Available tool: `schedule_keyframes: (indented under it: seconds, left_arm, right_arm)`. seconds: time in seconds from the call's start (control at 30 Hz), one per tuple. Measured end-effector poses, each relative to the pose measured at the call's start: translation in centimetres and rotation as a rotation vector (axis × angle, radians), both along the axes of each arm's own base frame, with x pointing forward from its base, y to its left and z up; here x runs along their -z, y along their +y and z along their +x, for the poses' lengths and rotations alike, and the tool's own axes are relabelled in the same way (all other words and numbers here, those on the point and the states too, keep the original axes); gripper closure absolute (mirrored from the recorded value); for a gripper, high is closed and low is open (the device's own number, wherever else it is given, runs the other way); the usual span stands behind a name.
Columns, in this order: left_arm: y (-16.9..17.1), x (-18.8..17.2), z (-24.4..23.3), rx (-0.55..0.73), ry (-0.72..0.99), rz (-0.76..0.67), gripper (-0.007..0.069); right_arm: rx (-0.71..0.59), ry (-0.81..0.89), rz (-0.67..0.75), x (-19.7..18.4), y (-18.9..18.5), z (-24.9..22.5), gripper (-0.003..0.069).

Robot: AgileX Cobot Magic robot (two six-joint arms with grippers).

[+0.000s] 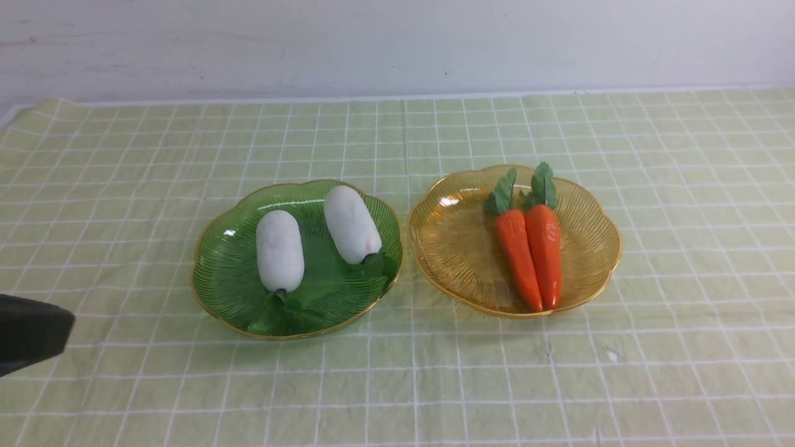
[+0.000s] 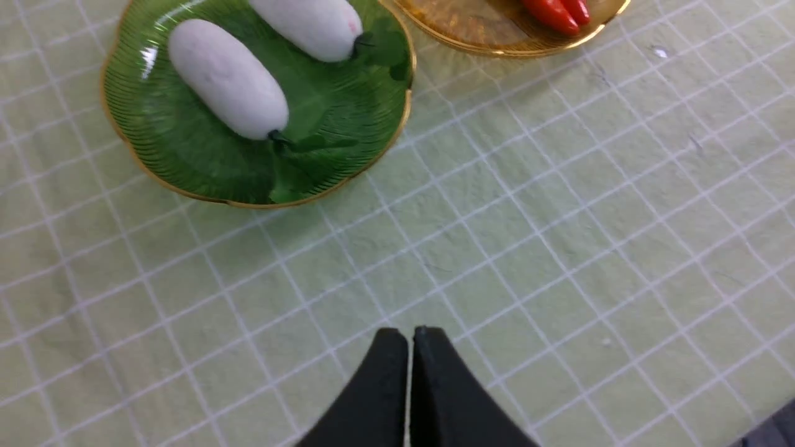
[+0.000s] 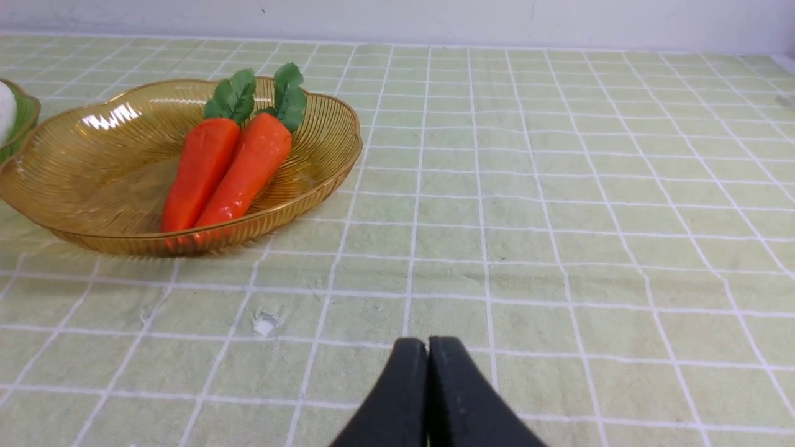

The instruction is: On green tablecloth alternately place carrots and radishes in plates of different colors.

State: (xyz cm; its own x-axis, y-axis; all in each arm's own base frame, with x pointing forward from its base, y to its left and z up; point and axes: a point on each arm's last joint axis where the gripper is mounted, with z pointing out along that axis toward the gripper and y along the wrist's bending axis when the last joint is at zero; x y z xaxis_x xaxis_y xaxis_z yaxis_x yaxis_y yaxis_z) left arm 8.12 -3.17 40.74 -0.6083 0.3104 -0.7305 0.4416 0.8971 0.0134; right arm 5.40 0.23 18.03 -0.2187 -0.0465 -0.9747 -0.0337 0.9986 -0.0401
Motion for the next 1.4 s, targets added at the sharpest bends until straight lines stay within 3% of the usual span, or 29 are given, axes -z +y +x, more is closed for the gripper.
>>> schedule_keyframes:
  seconds: [0.2, 0.4, 0.57, 0.7, 0.83, 1.2, 1.4]
  left_arm:
    - [1.3, 0.8, -3.2, -0.073, -0.084, 0.050, 0.0633]
    - [1.5, 5.0, -6.7, -0.084, -0.105, -0.029, 0.0633]
    - [1.3, 9.1, -7.2, -0.147, -0.464, -0.291, 0.0633]
    - [1.8, 10.2, -6.5, -0.211, -0.731, -0.406, 0.0633]
    - [2.2, 11.6, -5.3, -0.261, -0.838, -0.445, 0.0633]
    - [2.1, 15.7, -3.7, -0.287, -0.763, -0.405, 0.0633]
    - [2.0, 19.0, -3.1, -0.272, -0.658, -0.290, 0.0633]
  right_arm:
    - [0.000, 0.000, -0.001, 0.0, 0.0, 0.0, 0.0673]
    - [0.000, 0.000, -0.001, 0.0, 0.0, 0.0, 0.0673]
    - [0.000, 0.000, -0.001, 0.0, 0.0, 0.0, 0.0673]
    - [0.000, 0.000, -0.001, 0.0, 0.0, 0.0, 0.0673]
    - [0.000, 0.000, -0.001, 0.0, 0.0, 0.0, 0.0673]
    - [0.000, 0.000, -0.001, 0.0, 0.0, 0.0, 0.0673]
    - [0.000, 0.000, -0.001, 0.0, 0.0, 0.0, 0.0673]
